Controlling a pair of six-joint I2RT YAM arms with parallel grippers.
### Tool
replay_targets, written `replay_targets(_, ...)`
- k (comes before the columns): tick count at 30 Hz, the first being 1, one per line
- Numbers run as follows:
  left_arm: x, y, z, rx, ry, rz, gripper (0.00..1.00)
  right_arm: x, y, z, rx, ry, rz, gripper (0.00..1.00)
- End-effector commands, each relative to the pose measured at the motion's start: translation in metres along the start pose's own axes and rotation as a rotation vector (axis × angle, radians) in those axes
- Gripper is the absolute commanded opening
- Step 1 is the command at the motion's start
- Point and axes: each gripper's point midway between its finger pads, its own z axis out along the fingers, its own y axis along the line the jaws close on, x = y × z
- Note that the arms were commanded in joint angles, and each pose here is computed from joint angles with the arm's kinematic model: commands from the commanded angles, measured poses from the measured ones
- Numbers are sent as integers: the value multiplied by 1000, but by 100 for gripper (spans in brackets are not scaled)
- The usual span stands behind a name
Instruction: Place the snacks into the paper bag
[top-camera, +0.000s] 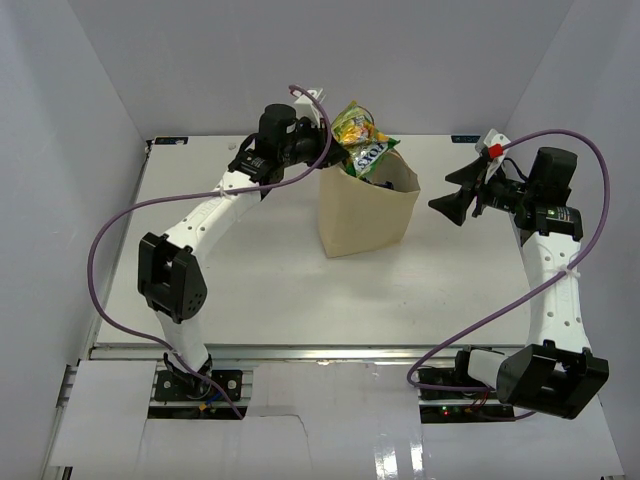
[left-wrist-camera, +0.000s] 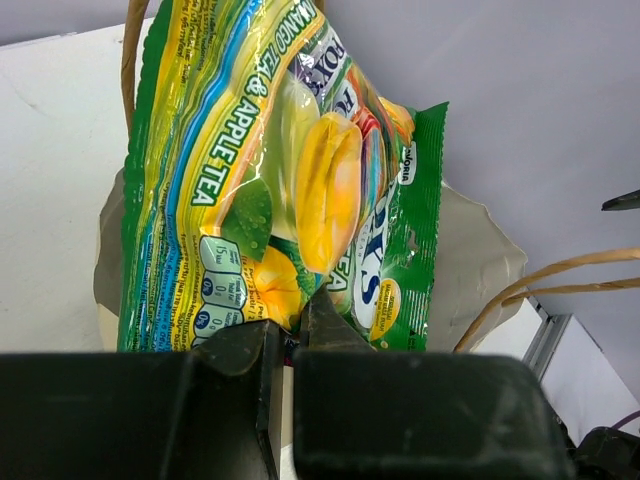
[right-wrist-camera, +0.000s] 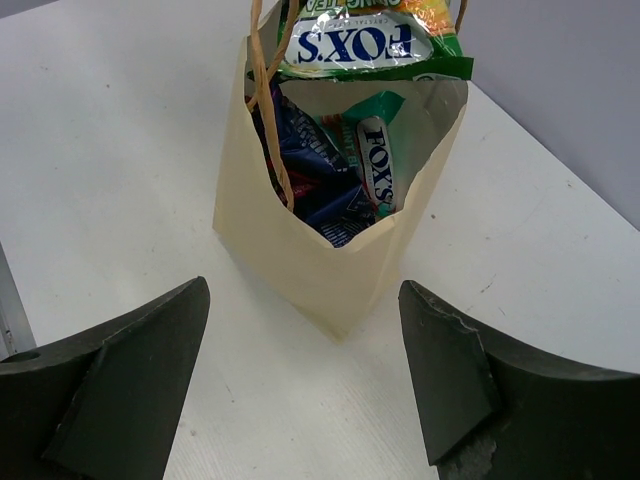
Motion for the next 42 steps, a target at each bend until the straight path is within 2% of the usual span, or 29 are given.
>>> replay_targets(1,-38,-37,-20,73,-83,85,3,-1,2,-2,3,-10,-18,82)
replay_targets(10,-26,-42,-28,64,-57,80,41,1,-2,0,4,-6,-17,82)
replay_targets(14,-42,-50,-41,58,-102,110,53,0,-3,-1,12,-2,-17,82)
replay_targets(16,-57,-57,-59,44,-149,140,58,2,-6,-2,32,10,-10,83)
replay_targets(18,-67,-65,-84,30,-193,176,67,3,-11,-3,62,25,-12,85)
replay_targets(19,-70,-66,-95,11,-216,189,71,5,-13,-4,78,34,-9,87)
replay_targets(20,-56,-58,-99,-11,-201,188,78,7,-15,-5,95,43,-9,90)
replay_targets(22,-64,-65,-137,-49,-282,213,87,11,-23,-8,148,70,-1,99)
replay_targets(23,-37,-51,-140,-82,-244,196,95,14,-27,-10,182,87,2,90)
replay_targets(25,-32,-57,-174,-92,-292,198,98,19,-34,-13,238,109,29,90)
replay_targets(26,-4,-42,-176,-130,-250,177,98,23,-42,-17,291,133,39,90)
replay_targets(28,12,-42,-202,-147,-258,160,98,26,-50,-22,357,151,84,90)
replay_targets(30,44,-25,-211,-206,-223,110,98,31,-63,-31,452,182,98,90)
replay_targets(33,66,-18,-237,-244,-247,71,98,35,-82,-48,623,207,141,90)
replay_targets(36,71,-17,-260,-277,-301,39,98,39,-92,-65,758,218,179,90)
replay_targets(42,83,-13,-273,-297,-307,10,98,47,-88,-76,839,216,233,90)
